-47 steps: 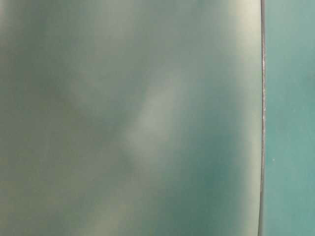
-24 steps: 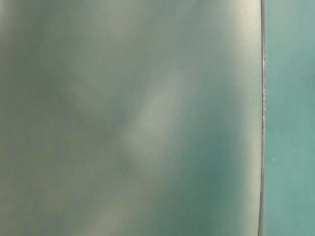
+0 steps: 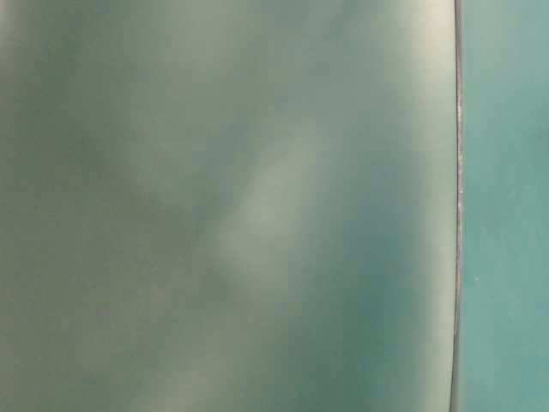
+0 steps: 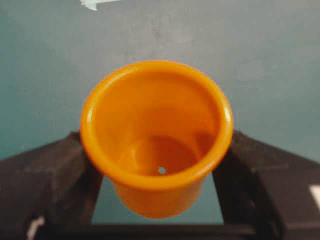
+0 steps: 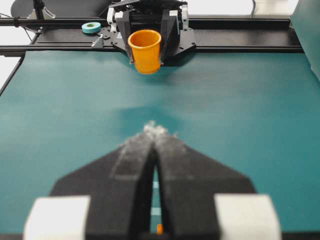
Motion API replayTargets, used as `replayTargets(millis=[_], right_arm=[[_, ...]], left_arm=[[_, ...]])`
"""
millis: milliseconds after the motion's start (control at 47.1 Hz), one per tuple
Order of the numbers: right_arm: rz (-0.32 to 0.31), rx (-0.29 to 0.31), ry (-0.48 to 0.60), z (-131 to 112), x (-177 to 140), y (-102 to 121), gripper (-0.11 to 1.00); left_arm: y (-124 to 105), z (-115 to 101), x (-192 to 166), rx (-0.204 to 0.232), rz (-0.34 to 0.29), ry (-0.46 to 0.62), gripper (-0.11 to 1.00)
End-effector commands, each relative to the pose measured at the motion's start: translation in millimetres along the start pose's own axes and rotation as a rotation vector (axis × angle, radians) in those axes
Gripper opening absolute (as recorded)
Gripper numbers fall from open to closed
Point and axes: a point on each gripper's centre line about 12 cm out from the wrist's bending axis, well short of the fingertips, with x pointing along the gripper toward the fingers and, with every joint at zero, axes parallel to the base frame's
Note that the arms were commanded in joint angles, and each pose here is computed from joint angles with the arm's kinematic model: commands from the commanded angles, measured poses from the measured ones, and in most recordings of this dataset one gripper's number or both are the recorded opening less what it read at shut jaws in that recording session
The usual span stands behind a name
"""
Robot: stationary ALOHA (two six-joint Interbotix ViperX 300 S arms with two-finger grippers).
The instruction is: Move the cup to the left with left arm.
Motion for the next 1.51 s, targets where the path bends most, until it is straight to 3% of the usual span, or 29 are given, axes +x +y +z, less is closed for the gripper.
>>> replayTargets(millis=[0,318,1486], right_arm=[[-0.002,0.003,-0.029,12,2,0,0.00],[-0.001,0.002,-0.029,12,2,0,0.00],[-0.002,0.002,0.009,8,1,0,0.00]], left_arm=[[2,4,1,0.002,0.012,-0.014,0.62],[9,3,1,-0.024,0.053,-0.008,0.62],[12,3,1,-0.043,0.070,-0.005,0.62]])
